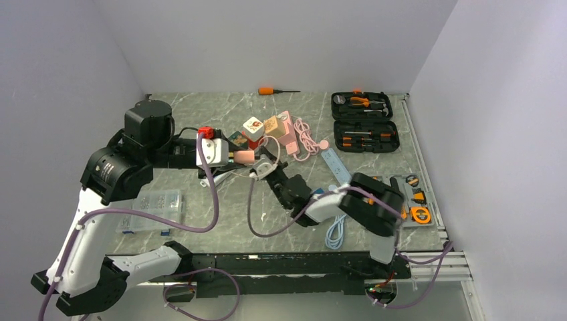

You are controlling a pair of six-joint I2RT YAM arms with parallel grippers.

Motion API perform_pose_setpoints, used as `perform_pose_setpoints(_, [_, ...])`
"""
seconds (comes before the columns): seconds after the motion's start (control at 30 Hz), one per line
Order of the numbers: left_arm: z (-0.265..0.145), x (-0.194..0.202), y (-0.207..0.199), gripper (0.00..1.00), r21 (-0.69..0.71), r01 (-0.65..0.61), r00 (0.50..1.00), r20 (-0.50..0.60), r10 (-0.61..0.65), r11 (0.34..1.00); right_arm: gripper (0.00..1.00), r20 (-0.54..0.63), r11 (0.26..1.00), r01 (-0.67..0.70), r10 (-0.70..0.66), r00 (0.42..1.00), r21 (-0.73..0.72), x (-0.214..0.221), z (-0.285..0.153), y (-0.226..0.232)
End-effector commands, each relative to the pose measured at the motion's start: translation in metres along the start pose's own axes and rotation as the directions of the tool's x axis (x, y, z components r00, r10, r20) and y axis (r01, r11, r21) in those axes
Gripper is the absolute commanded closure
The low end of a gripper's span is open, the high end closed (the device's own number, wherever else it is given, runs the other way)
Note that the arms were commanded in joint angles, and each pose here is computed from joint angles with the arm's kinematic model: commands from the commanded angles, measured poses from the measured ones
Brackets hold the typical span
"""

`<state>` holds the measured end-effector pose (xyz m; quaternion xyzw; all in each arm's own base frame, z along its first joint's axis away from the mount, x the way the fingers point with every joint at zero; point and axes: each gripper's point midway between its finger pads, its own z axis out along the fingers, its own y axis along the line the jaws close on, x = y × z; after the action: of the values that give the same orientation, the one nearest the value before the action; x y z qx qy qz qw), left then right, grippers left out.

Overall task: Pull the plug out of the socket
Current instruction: Place the plug at the corner of the board.

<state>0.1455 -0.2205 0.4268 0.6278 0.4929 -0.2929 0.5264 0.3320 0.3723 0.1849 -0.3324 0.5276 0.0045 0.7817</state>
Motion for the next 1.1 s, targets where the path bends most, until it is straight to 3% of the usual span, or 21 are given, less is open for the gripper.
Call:
perform_pose_setpoints(0.0, [-0.004, -0.006, 0.022, 1.0, -0.117, -0.105, 0.994, 0.011, 0.107, 0.988, 1.0, 0.217, 0.976, -0.216, 0.204, 0.955, 0.033, -0.105, -0.028, -0.05])
perform_pose_setpoints(0.1, [-0.005, -0.006, 0.033, 1.0, -0.181, -0.129, 0.991, 0.01, 0.133, 0.975, 1.0, 0.246, 0.963, -0.267, 0.267, 0.932, -0.035, -0.139, -0.052, -0.062])
perform_pose_setpoints(0.33, [-0.004, -0.006, 0.034, 1.0, -0.189, -0.124, 0.992, 0.015, 0.129, 0.974, 1.0, 0.287, 0.912, -0.387, 0.411, 0.865, -0.14, -0.203, -0.096, -0.105])
perform_pose_setpoints(0.57, [-0.006, -0.013, 0.042, 1.0, -0.223, -0.154, 0.986, 0.023, 0.163, 0.963, 1.0, 0.312, 0.869, -0.454, 0.494, 0.812, -0.195, -0.24, -0.135, -0.141])
perform_pose_setpoints(0.67, [-0.007, -0.026, 0.049, 0.99, -0.241, -0.16, 0.983, 0.052, 0.177, 0.957, 1.0, 0.315, 0.874, -0.449, 0.485, 0.815, -0.184, -0.247, -0.145, -0.156])
perform_pose_setpoints(0.87, [0.015, -0.014, 0.046, 0.96, -0.171, -0.089, 0.993, 0.063, 0.101, 0.981, 1.0, 0.208, 0.894, -0.443, 0.447, 0.87, -0.067, -0.211, -0.153, -0.17])
perform_pose_setpoints(1.0, [0.043, 0.014, 0.035, 0.95, -0.082, -0.025, 0.999, 0.019, 0.027, 0.996, 1.0, 0.0, 0.914, -0.385, 0.388, 0.922, 0.13, -0.147, -0.157, -0.171])
perform_pose_setpoints(1.07, [0.062, 0.027, 0.032, 0.95, -0.024, -0.006, 1.0, -0.022, 0.006, 1.0, 1.0, -0.097, 0.901, -0.355, 0.388, 0.917, 0.249, -0.12, -0.164, -0.177])
